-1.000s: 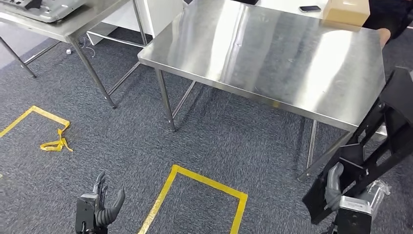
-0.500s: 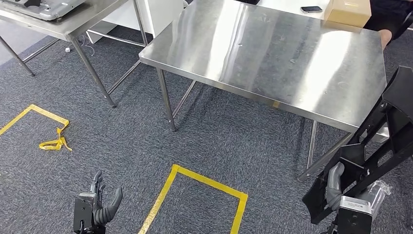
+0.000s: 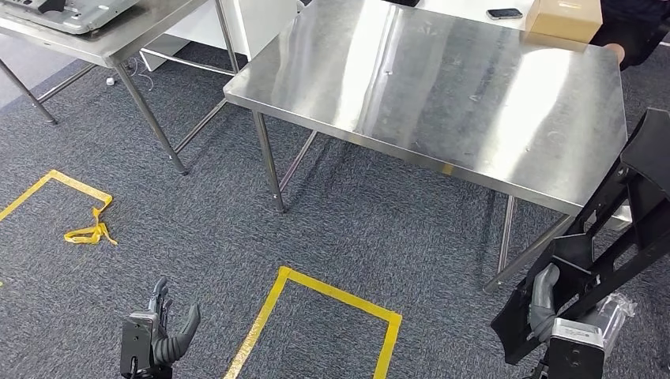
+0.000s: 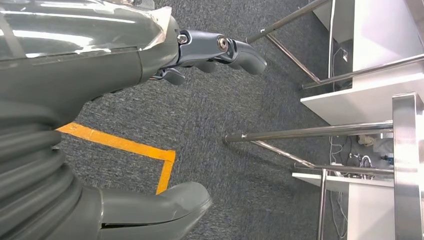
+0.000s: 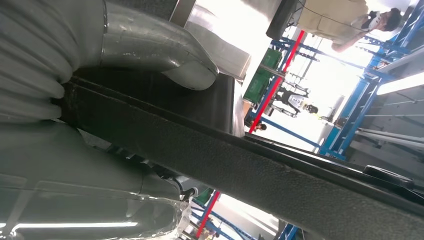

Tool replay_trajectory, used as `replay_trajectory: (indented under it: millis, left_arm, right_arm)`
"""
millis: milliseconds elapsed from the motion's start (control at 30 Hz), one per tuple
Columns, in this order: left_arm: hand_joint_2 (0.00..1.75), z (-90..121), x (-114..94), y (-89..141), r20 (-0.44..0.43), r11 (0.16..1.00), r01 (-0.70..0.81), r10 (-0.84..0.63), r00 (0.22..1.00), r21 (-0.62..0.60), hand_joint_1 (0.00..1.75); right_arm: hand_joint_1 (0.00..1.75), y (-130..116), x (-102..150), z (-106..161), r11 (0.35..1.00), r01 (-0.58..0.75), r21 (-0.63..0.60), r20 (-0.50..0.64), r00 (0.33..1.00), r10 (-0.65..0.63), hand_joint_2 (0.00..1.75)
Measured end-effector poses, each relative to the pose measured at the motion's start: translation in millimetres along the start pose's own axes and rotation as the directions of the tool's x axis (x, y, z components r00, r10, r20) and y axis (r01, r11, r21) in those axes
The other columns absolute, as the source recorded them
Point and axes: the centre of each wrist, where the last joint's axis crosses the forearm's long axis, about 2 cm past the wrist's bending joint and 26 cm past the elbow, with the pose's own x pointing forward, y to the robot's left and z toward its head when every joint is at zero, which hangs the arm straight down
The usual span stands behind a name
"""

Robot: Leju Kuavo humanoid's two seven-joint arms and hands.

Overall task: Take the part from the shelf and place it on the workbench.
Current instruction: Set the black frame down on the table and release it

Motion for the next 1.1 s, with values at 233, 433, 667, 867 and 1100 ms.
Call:
replay_trajectory:
  millis: [233, 433, 667, 867, 1100]
  left_arm:
    - [1.75, 1.1, -1.1, 0.8, -0.008, 1.0, -0.005, 0.005, 1.0, 0.0, 0.0]
    - [1.75, 5.1, -3.2, 1.4, -0.021, 1.0, -0.01, 0.011, 1.0, 0.007, 0.0]
    - [1.75, 11.9, -7.7, 4.8, -0.045, 1.0, -0.021, 0.021, 0.999, 0.018, 0.0]
    - [1.75, 11.8, -7.7, 4.9, -0.048, 0.999, -0.033, 0.034, 0.998, 0.026, 0.0]
    - [1.75, 14.0, -10.1, 6.1, -0.061, 0.999, -0.042, 0.044, 0.997, 0.027, 0.0]
  right_arm:
    - [1.75, -1.6, -0.3, 0.9, 1.0, 0.002, 0.003, 0.002, 1.0, -0.002, 1.75]
    - [1.75, -4.5, -0.8, 3.9, 1.0, 0.0, 0.01, 0.004, 1.0, 0.0, 1.75]
    - [1.75, -6.3, -1.8, 7.0, 1.0, -0.005, 0.018, -0.004, 1.0, 0.005, 1.75]
    - [1.75, -9.4, -1.8, 8.7, 1.0, -0.009, 0.02, -0.002, 1.0, 0.009, 1.75]
    - [1.75, -12.3, -2.4, 12.9, 0.999, -0.017, 0.029, -0.007, 1.0, 0.017, 1.75]
